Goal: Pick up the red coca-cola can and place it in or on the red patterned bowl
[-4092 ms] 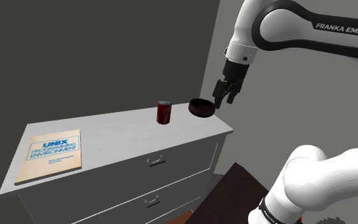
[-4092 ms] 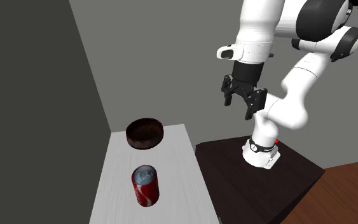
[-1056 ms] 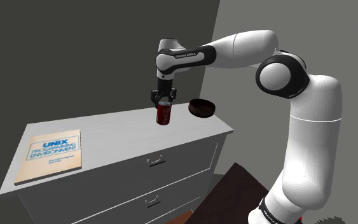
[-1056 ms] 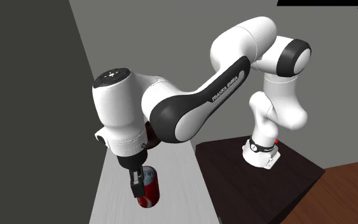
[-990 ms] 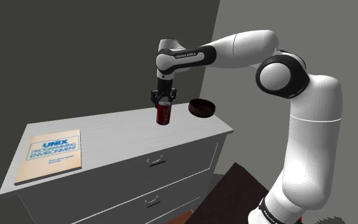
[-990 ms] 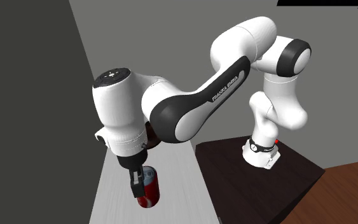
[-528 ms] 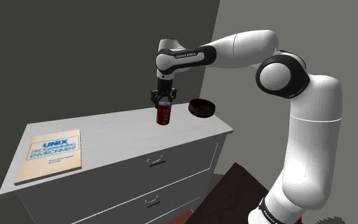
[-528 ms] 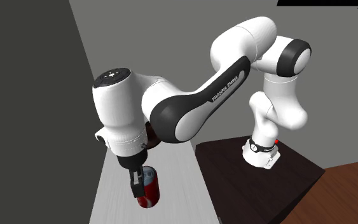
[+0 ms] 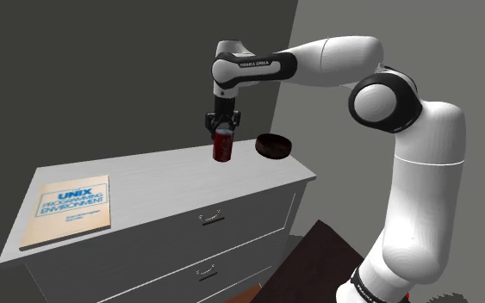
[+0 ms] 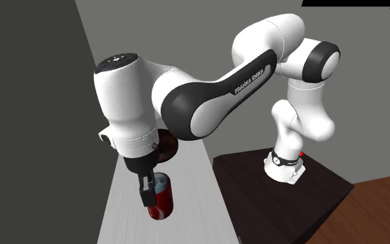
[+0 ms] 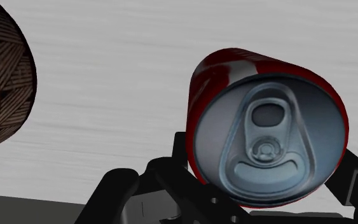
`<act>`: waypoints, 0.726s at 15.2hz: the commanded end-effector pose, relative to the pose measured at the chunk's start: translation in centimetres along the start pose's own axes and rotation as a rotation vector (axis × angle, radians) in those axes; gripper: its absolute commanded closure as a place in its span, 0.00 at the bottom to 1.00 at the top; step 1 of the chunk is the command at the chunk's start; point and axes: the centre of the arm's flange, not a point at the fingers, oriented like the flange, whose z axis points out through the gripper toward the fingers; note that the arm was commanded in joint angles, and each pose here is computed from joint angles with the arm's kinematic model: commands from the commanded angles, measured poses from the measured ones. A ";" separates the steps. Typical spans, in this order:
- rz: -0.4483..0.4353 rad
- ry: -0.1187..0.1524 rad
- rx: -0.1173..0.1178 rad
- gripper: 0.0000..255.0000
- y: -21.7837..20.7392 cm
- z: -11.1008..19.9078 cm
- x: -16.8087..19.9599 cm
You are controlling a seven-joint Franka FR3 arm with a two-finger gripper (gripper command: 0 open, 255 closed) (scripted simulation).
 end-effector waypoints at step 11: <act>0.000 0.000 0.000 1.00 0.0 -6.3 0.0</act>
